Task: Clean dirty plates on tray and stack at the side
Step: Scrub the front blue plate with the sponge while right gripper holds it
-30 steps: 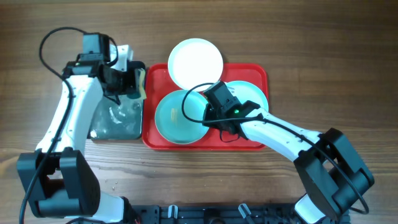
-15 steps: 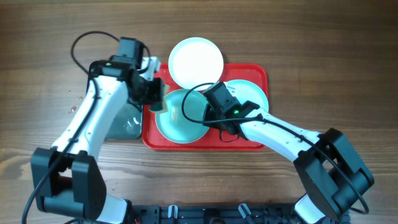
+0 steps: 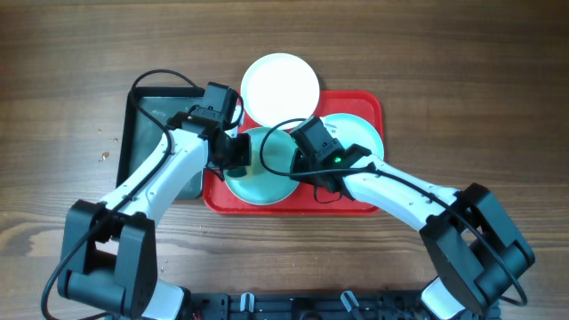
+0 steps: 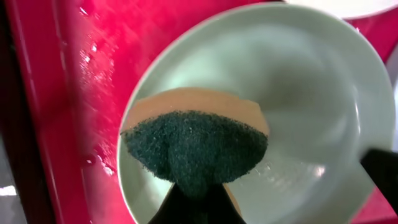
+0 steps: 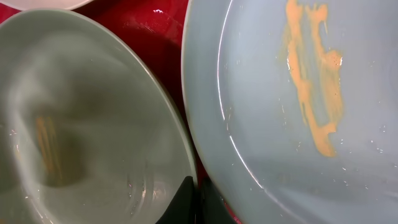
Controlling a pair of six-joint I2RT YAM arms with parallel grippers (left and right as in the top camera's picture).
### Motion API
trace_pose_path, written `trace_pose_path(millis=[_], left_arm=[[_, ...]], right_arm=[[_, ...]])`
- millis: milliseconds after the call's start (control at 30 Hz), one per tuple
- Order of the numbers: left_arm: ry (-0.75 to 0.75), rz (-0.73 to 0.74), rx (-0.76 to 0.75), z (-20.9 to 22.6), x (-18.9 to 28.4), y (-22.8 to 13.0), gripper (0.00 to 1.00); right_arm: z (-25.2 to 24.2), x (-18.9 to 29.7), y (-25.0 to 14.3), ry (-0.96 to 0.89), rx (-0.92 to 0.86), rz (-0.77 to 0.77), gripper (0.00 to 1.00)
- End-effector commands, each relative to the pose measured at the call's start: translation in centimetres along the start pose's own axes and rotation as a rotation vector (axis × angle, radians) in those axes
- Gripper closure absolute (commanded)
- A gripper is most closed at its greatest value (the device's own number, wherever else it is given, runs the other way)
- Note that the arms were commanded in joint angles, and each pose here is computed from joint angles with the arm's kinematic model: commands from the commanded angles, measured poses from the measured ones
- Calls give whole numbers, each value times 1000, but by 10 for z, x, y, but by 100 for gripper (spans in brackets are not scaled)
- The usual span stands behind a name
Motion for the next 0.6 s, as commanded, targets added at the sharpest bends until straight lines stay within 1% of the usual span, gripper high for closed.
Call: trace_pose_path(millis=[0, 133, 300, 433, 567], left_arm=[[36, -12, 20, 3, -3, 0, 96], [36, -11, 20, 3, -7, 1, 96], [47, 24, 12, 2, -25, 1, 96], [90, 5, -4, 6, -31, 4, 96], [100, 35, -23, 7, -39, 1, 96]], right_arm=[[-4, -4, -1, -31, -15, -7, 96], [-4, -4, -1, -31, -15, -6, 96], [-5, -5, -2, -32, 18, 4, 96], [-3, -10, -6, -9, 21, 44, 96], [-3, -12, -8, 3, 35, 66, 96]])
Point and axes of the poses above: each gripper's point midway between its finger pads, its own x axis back along the fingers, its own z axis along the line the jaws close on, y = z × x, the point moved 9 cm from there along x, back along the fingers, and after that the axes turned 1 degree about x, right-handed, at the moved point
